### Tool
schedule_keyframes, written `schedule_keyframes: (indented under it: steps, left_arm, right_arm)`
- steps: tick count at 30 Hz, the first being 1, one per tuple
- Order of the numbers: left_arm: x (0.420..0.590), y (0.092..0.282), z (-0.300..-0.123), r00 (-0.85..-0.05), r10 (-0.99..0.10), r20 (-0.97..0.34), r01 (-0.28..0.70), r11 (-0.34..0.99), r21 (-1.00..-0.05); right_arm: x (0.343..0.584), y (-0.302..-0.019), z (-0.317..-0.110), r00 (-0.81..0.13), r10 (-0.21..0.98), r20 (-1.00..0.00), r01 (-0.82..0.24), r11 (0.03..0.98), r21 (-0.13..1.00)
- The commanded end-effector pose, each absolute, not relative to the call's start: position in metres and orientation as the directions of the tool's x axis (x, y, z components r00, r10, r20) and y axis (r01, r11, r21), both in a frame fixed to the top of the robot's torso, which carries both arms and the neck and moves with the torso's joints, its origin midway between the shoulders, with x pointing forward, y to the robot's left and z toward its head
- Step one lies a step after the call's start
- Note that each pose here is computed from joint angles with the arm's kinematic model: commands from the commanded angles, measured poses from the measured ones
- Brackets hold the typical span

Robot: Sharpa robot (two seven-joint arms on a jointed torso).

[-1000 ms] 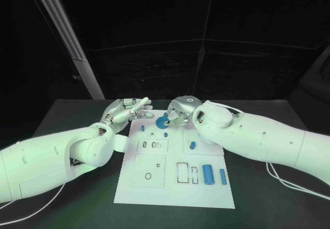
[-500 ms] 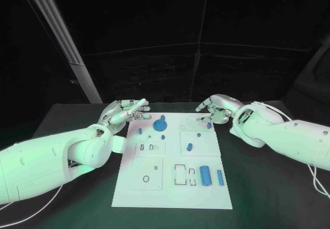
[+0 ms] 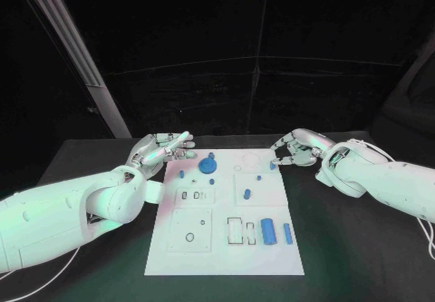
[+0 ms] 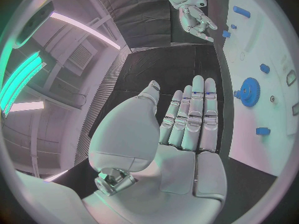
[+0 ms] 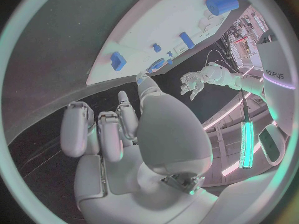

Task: Assemble the parts on the task board

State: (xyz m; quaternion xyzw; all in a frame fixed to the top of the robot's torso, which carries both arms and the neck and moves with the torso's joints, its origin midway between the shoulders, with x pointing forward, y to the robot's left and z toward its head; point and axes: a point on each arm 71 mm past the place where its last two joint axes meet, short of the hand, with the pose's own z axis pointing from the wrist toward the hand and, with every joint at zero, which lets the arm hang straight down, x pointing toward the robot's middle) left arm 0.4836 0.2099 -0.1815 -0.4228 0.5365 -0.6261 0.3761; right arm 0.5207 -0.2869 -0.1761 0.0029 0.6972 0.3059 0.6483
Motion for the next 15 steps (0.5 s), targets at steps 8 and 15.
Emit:
schedule_keyframes:
  steps: [8,15]
  left_arm:
    - [0.484,0.208,-0.182,-0.375,-0.918,0.128,0.023,-0.148,-0.989]
    - [0.485,0.208,-0.182,-0.374,-0.918,0.128,0.022,-0.147,-0.989]
  right_arm:
    - [0.525,-0.289,-0.189,-0.198,0.391,-0.899,-0.391,0.809,0.438]
    - [0.527,-0.29,-0.198,-0.21,0.377,-0.902,-0.384,0.817,0.431]
